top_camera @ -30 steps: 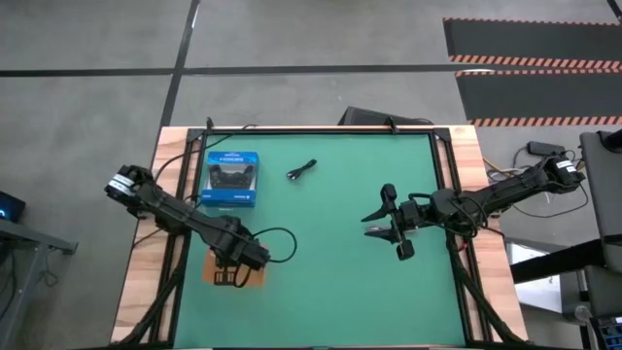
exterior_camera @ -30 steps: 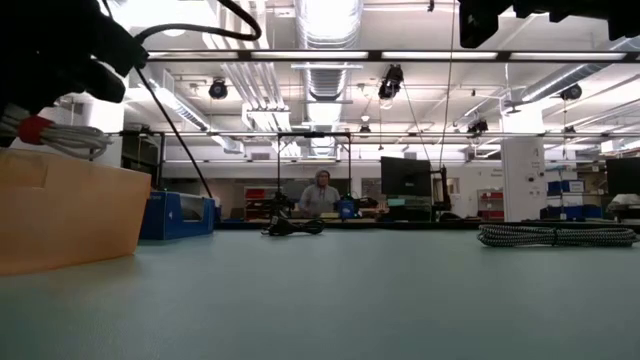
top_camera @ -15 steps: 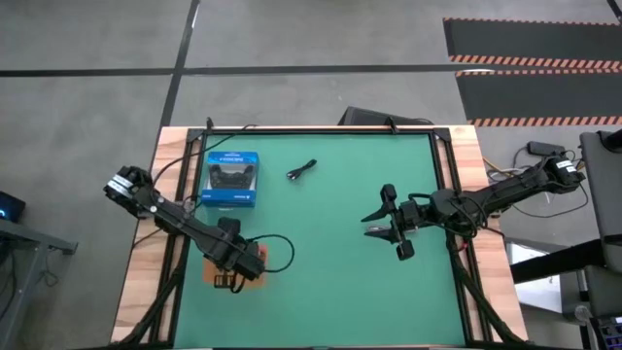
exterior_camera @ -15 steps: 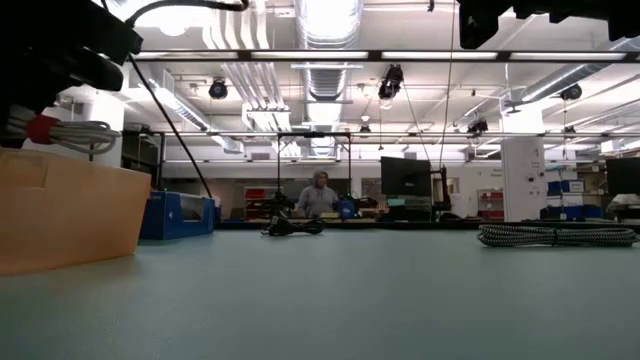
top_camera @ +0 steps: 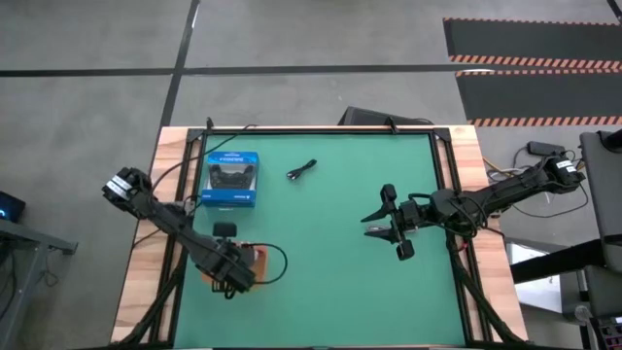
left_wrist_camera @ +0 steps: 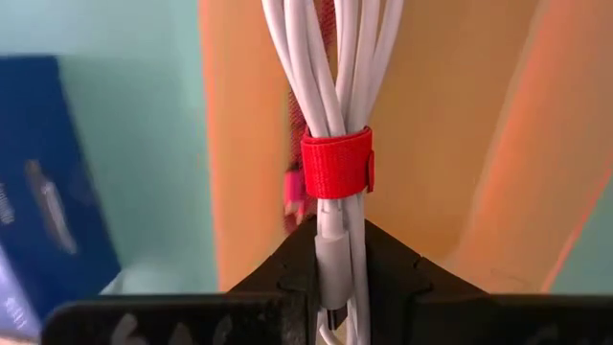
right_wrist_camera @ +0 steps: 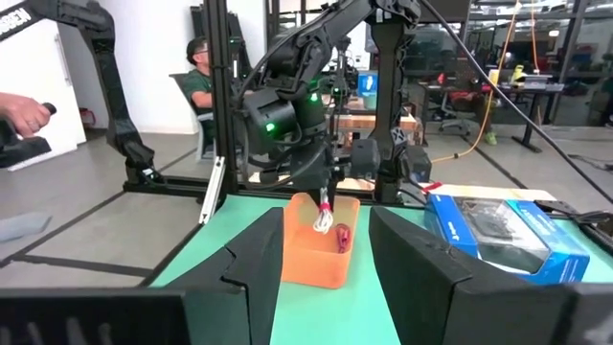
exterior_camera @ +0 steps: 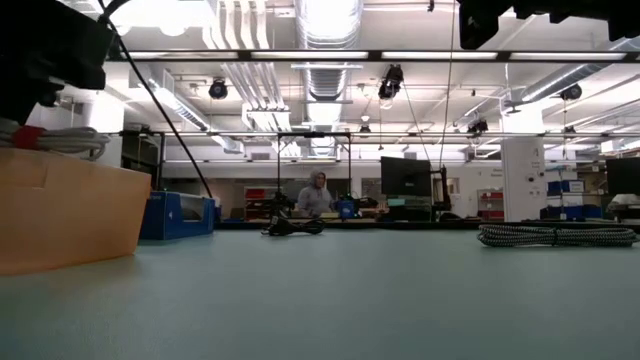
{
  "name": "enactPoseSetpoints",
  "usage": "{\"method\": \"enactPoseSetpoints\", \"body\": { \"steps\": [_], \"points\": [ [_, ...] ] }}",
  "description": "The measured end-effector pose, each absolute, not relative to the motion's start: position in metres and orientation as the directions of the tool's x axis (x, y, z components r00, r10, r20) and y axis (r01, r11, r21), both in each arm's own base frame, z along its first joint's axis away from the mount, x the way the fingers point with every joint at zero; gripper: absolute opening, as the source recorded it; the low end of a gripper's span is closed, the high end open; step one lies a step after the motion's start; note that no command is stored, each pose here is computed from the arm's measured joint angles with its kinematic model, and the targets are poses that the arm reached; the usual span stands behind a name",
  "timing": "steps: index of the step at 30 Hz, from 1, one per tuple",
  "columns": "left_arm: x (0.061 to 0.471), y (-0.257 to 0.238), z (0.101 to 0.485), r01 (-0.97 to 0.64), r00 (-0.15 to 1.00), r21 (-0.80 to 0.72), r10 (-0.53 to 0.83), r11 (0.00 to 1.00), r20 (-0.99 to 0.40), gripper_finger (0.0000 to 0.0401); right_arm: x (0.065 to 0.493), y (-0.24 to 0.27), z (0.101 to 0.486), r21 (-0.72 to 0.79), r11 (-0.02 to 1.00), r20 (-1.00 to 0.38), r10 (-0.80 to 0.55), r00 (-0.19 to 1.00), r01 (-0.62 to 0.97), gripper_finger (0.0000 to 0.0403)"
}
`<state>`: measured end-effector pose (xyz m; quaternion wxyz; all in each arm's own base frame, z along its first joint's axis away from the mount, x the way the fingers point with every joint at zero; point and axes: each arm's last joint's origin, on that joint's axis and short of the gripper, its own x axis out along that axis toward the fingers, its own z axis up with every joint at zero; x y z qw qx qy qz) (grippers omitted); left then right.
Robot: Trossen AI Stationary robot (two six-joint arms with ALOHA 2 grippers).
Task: Pick and place USB-C Cables
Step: Put the white charger cable into the orange bin
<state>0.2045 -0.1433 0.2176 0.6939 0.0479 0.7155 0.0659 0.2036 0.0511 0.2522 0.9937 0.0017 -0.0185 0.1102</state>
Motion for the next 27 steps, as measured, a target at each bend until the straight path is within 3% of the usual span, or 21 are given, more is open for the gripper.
{"method": "enactPoseSetpoints", "body": {
  "steps": [27],
  "points": [
    [0.205, -0.145, 0.195, -0.07, 0.04, 0.131, 0.134, 0.989, -0.99, 0.0037, 0.204, 0.051, 0.252, 0.002, 0.976, 0.036, 0.219, 0.975, -0.219, 0.0143]
  ]
}}
